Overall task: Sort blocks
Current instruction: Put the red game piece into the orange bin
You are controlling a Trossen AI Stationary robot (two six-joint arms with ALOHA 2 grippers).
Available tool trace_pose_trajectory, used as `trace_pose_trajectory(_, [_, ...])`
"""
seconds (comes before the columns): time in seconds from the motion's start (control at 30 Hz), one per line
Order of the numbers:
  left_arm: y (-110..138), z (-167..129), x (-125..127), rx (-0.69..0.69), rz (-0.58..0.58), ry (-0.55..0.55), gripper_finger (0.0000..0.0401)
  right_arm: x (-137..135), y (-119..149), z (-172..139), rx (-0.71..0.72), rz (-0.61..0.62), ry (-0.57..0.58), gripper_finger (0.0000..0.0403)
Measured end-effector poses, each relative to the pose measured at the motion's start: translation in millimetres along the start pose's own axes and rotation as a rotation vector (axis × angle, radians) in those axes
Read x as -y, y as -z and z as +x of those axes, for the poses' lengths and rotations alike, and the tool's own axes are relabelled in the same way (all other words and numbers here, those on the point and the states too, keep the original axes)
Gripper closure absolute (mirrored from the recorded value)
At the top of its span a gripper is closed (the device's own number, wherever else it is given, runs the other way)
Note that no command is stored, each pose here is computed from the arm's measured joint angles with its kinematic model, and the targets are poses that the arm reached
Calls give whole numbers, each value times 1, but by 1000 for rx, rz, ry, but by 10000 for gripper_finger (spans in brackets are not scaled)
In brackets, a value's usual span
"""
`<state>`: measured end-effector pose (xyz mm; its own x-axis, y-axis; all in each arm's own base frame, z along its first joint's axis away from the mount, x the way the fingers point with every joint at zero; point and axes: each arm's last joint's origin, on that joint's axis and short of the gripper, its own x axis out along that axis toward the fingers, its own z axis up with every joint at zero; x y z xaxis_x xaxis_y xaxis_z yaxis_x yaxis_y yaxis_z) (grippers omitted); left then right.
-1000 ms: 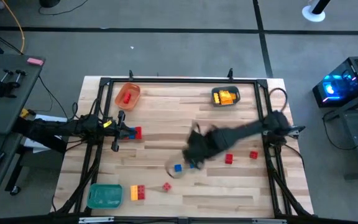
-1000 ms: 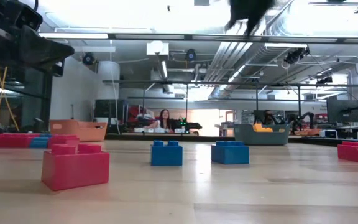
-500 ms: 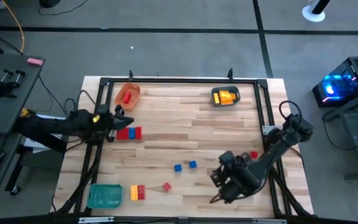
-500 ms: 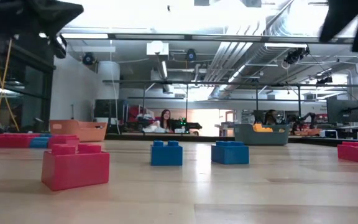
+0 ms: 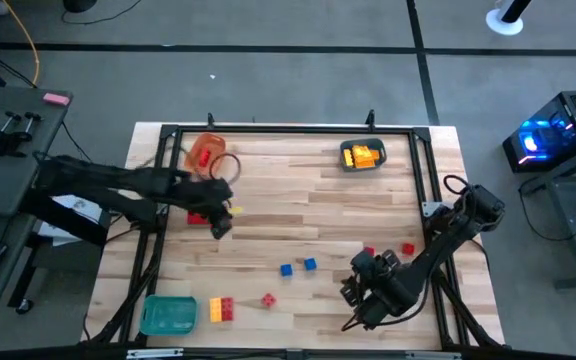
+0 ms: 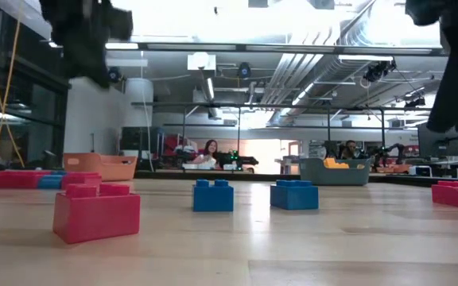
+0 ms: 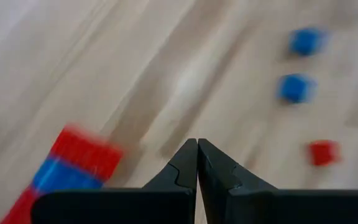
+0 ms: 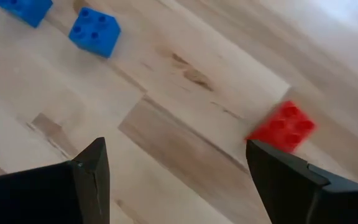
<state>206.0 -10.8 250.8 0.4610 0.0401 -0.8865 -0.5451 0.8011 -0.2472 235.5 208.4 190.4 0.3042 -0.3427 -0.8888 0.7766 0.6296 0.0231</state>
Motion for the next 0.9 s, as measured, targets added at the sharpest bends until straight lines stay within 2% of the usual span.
trace_pose_trajectory(0.1, [-1,25,-10,-163,-117,-120,391,0,5,8,0,13,-37,145])
trace_pose_trajectory(0.17, [-2,39,-17,-274,-209,-166,376,0,7,12,2,-3,-46,145])
trace_pose_trajectory(0.27, [-4,55,-26,-380,-271,-203,345,2,7,16,30,-27,-50,145])
trace_pose_trajectory(0.47, [-15,75,-41,-401,-383,-254,267,2,2,21,45,-58,-49,145])
trace_pose_trajectory(0.57, [-19,81,-42,-383,-426,-245,232,0,0,22,46,-84,-56,145])
trace_pose_trajectory(0.67, [-20,81,-41,-378,-415,-235,207,-1,-3,23,47,-103,-61,145])
trace_pose_trajectory(0.8, [-19,81,-42,-379,-362,-258,206,-1,-5,25,47,-102,-60,145])
trace_pose_trajectory(0.9, [-20,81,-44,-354,-350,-284,249,-1,-5,25,47,-100,-61,145])
